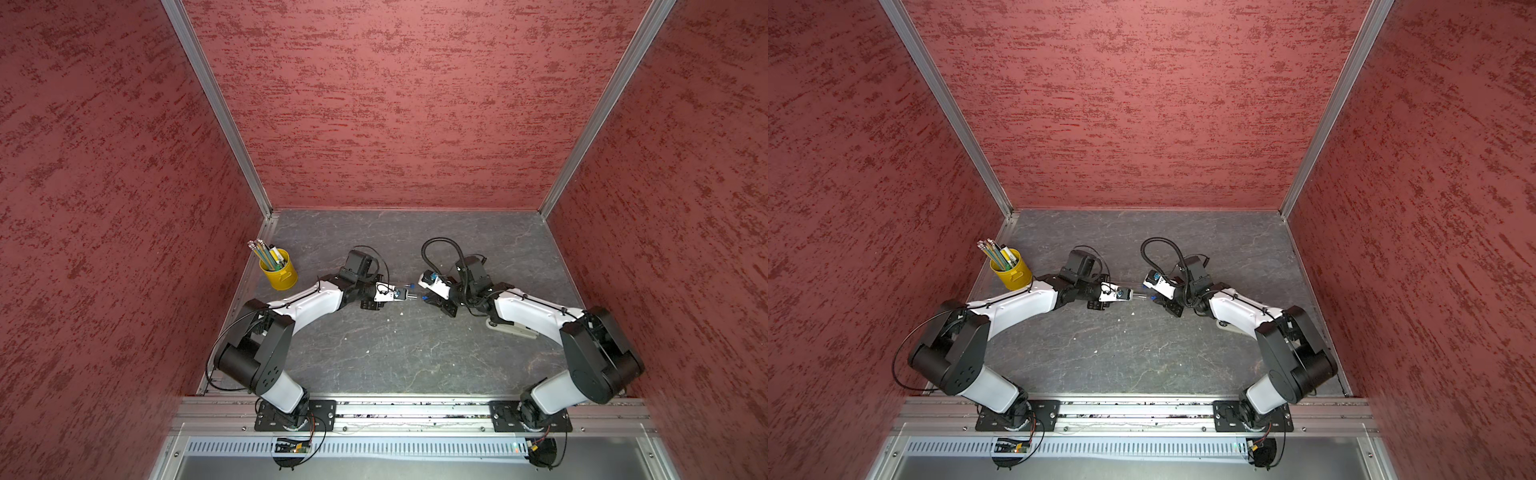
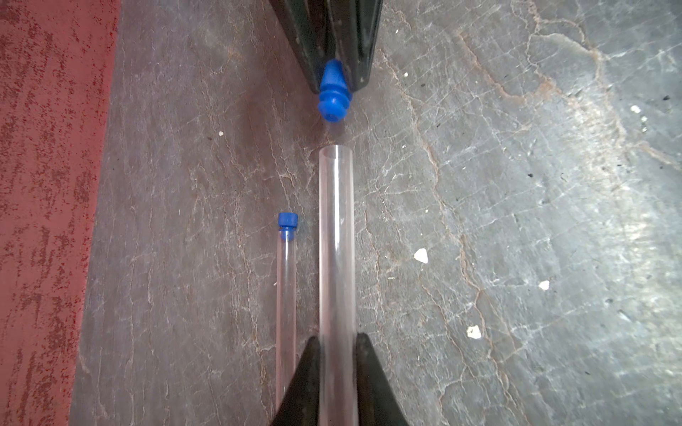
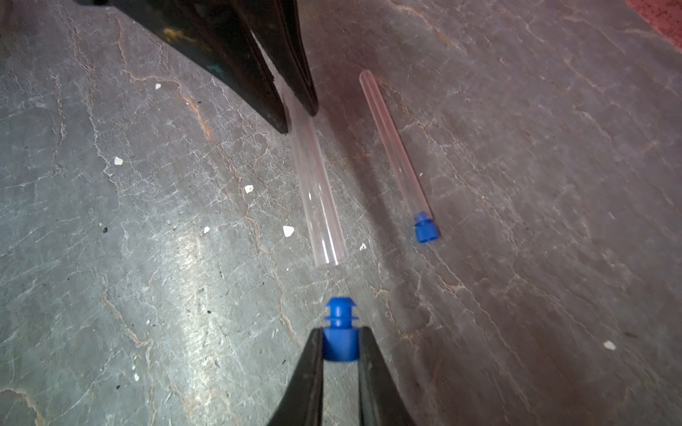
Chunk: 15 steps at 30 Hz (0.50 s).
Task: Insert stoppers into test tubes
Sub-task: Insert the stopper into the test tube.
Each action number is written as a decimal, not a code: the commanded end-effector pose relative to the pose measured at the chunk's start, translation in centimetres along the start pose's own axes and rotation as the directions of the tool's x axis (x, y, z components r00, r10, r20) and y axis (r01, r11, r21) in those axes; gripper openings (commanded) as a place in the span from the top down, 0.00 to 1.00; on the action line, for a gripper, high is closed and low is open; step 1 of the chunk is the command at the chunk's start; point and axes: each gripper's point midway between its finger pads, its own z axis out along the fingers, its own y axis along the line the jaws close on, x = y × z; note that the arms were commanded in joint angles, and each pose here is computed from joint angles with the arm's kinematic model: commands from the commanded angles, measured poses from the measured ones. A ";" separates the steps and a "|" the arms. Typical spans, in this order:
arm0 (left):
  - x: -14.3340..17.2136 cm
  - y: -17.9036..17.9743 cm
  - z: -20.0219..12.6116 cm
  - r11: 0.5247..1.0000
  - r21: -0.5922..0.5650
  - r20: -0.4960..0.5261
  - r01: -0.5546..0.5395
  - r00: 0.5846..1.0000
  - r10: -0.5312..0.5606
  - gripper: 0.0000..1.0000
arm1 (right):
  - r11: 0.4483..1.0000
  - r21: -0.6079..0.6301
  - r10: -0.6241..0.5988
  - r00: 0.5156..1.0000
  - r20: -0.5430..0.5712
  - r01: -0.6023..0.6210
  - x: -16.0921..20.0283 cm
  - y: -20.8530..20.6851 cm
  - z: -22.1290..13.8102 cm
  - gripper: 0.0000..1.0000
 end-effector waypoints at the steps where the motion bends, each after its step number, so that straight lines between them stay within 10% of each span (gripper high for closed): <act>1: -0.9 0.0 -0.4 1.000 -0.008 0.035 -0.009 0.999 0.009 0.82 | 1.000 -0.019 -0.017 0.999 0.037 0.017 -1.2 0.6 -0.4 0.82; 15: -1.3 -0.4 -0.4 0.999 -0.001 0.044 -0.047 0.998 0.047 0.82 | 0.999 -0.036 -0.025 0.999 0.035 0.026 -1.5 1.1 -0.1 0.82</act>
